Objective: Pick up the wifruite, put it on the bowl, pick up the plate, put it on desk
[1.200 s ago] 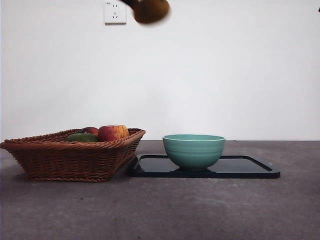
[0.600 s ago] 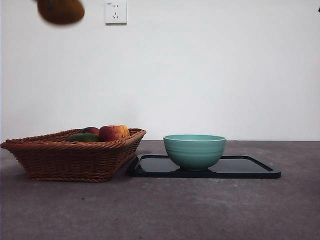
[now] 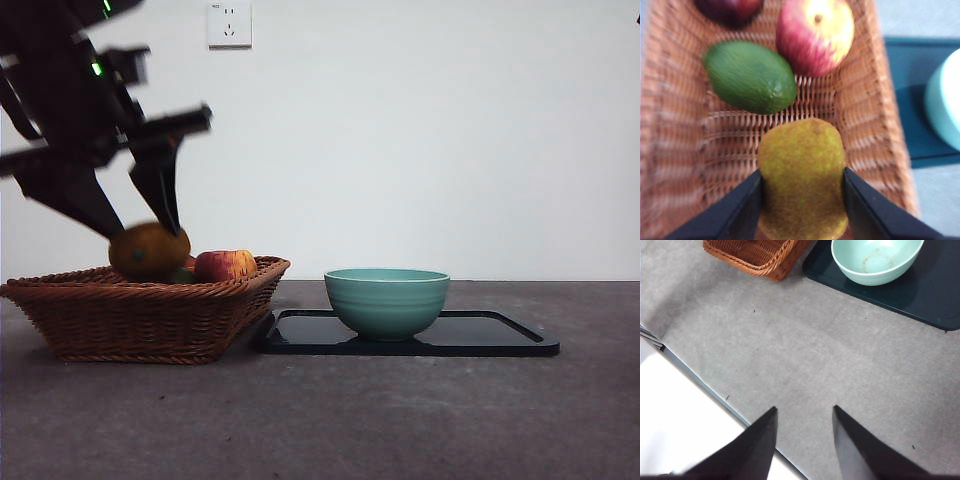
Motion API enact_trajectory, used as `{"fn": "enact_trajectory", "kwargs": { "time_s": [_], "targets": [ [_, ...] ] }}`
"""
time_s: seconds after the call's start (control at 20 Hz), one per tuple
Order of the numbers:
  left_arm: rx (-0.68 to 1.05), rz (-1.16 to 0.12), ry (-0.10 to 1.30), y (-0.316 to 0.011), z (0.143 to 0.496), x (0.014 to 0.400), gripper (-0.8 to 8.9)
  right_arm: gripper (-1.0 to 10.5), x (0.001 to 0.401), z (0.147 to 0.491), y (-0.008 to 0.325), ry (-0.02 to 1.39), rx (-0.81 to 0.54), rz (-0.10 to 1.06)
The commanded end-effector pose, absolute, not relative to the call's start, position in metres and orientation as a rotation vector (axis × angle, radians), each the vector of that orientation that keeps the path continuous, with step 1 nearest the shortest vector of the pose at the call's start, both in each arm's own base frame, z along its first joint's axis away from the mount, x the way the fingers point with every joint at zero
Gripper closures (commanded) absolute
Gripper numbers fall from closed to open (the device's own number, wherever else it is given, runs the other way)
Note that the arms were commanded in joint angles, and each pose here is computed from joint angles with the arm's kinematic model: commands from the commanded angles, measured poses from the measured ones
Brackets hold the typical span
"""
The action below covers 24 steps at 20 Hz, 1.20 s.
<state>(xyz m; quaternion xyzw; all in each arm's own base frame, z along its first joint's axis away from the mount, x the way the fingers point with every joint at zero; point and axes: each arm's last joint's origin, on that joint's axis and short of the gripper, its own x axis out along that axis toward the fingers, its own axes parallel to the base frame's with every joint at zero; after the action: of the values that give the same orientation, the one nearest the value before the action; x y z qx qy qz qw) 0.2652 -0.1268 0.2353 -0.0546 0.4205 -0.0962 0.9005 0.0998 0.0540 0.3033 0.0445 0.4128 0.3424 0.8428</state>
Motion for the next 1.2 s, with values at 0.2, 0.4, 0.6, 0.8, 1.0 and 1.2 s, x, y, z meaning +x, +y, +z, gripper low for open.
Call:
{"fn": "enact_trajectory", "kwargs": {
  "time_s": [0.2,0.4,0.6,0.8,1.0,1.2],
  "targets": [
    [-0.092,-0.171,0.909,-0.132,0.202,0.29,6.28,7.7,0.1,0.306,0.055,0.859,0.092,0.732],
    [-0.059,-0.149,0.923,-0.13,0.195,0.294,5.71,7.7,0.1,0.306,0.055,0.858,0.092,0.732],
    [-0.054,-0.152,0.935,-0.131,0.194,0.292,4.67,7.7,0.1,0.306,0.055,0.858,0.092,0.733],
    [-0.06,-0.16,0.912,-0.13,0.209,0.287,4.68,7.7,0.1,0.306,0.055,0.858,0.092,0.733],
    [-0.059,-0.23,0.82,-0.123,0.251,0.263,4.69,7.7,0.101,0.306,0.055,0.857,0.091,0.733],
    [-0.101,-0.564,0.79,-0.116,0.295,0.217,4.69,7.7,0.101,0.306,0.055,0.857,0.091,0.733]
  ]
}}
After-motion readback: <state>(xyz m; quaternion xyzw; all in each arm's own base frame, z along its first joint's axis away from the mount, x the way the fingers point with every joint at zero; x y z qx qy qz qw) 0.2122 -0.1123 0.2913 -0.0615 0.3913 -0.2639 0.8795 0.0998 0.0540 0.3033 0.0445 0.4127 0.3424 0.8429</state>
